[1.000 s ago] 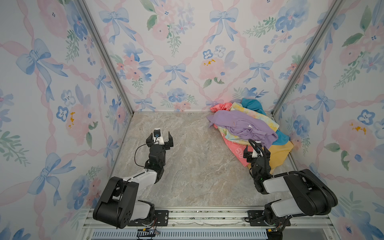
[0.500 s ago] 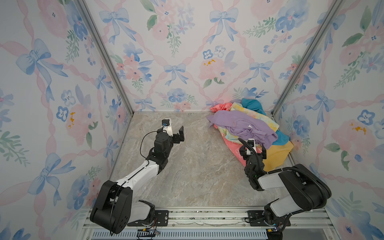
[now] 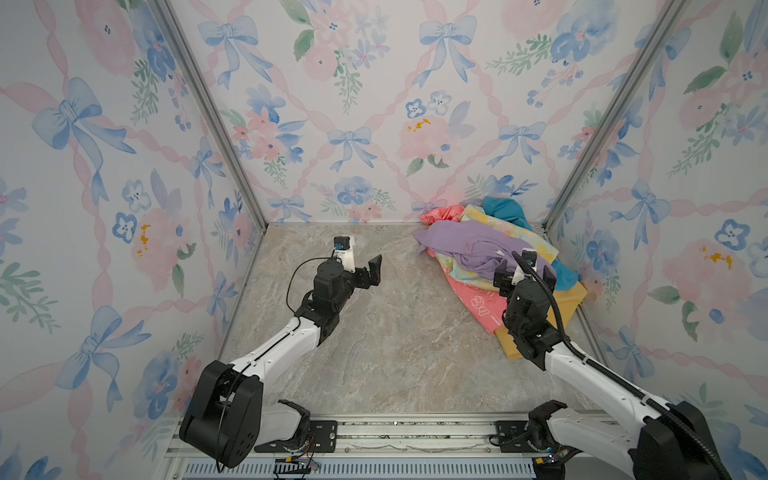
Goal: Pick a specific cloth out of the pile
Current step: 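Move the right gripper toward the yellow cloth edge while the left arm extends forward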
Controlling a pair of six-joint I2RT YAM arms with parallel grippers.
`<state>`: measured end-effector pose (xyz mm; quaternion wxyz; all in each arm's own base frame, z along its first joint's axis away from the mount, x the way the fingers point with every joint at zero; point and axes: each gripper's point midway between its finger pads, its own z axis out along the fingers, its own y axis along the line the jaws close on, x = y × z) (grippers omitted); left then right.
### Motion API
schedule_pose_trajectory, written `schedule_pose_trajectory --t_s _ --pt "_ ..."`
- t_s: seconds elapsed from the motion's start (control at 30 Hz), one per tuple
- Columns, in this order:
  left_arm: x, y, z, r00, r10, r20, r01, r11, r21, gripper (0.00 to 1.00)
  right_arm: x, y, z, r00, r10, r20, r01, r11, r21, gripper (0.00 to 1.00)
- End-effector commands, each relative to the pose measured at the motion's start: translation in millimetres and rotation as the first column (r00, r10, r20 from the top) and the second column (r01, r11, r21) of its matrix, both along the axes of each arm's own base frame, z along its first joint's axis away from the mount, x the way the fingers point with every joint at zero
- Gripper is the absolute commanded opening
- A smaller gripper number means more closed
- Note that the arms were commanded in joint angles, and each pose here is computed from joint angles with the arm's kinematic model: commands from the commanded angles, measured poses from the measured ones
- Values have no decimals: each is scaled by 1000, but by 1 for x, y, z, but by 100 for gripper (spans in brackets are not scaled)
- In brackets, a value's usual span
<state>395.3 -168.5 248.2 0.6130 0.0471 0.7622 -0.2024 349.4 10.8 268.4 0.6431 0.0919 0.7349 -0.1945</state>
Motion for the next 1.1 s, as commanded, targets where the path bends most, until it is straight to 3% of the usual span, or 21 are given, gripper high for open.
schedule_pose_trajectory --t_s 0.0,0.03,0.1,0.3,0.53,0.83,1.07 --pt "-4 -6 14 1000 -8 -3 8 997 -74 93 -14 -13 -8 995 -34 -96 38 998 42 97" --pt "-6 -10 13 999 -29 -18 28 996 -83 90 -17 -14 -3 995 -32 -90 37 998 54 97" --pt "-9 -17 14 998 -65 -26 62 993 -96 98 -24 -21 5 994 -58 -97 65 995 73 97" --pt "-21 -36 22 991 -136 -14 134 984 -119 98 -39 -40 3 984 -78 -159 111 972 208 97" --pt "-47 -77 21 968 -252 0 251 965 -74 98 -50 -58 -25 955 -85 -283 197 897 395 97" --pt "-106 -151 9 888 -460 -25 459 887 -43 98 -77 -65 -73 889 -99 -448 342 793 504 98" --pt "-152 -194 -13 828 -558 -58 561 827 35 98 -103 -70 -95 850 -72 -521 399 734 550 99"
